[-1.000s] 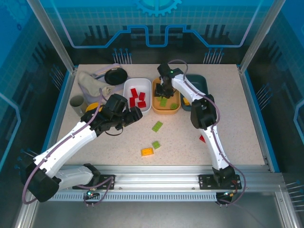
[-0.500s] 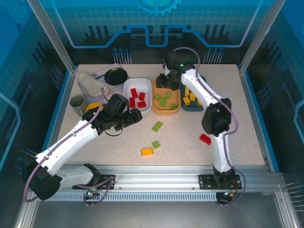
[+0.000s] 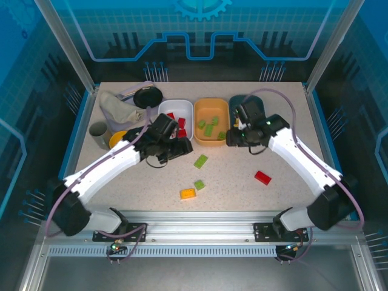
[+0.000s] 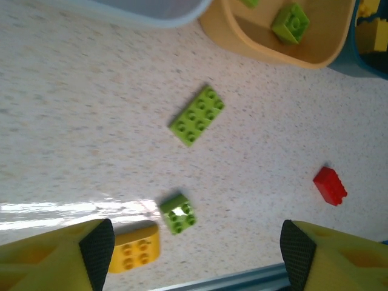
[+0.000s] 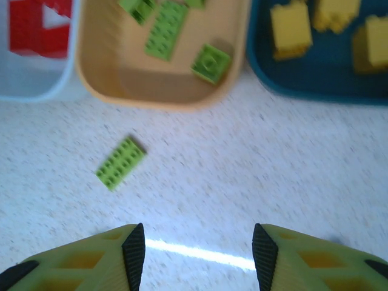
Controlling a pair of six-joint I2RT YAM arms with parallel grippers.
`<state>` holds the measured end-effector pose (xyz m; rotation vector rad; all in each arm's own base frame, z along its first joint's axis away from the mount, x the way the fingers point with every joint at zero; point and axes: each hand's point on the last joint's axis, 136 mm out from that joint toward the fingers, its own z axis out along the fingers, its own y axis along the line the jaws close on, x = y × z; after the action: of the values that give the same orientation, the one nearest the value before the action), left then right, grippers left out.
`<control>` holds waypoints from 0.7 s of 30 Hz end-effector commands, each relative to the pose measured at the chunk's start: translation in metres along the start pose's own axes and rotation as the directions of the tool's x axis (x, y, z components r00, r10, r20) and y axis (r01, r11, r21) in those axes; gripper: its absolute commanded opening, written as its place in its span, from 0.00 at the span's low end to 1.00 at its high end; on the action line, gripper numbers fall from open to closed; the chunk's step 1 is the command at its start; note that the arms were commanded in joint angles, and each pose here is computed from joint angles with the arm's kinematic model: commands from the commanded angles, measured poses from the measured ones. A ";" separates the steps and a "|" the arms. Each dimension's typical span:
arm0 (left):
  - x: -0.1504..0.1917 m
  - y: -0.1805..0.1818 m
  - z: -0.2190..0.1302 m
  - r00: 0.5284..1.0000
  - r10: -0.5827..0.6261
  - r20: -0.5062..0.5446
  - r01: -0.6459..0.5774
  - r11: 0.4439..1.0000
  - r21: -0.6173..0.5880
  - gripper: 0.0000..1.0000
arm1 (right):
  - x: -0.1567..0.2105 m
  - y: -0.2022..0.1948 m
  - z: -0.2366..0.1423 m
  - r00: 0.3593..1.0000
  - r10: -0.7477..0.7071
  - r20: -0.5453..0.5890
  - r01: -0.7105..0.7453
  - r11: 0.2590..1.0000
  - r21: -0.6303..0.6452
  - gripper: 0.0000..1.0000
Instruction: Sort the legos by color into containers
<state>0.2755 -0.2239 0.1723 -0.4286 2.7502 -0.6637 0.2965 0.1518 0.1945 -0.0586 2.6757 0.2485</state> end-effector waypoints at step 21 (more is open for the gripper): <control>0.130 -0.197 0.179 0.766 -0.453 -0.457 0.427 0.889 -0.165 0.69 | 0.062 -0.057 -0.105 0.981 0.077 0.180 -0.086 0.995 0.043 0.53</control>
<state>0.2693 -0.4917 0.0857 -0.8848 3.1548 -0.9158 0.2098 0.0852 0.2511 0.0604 2.5019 0.2312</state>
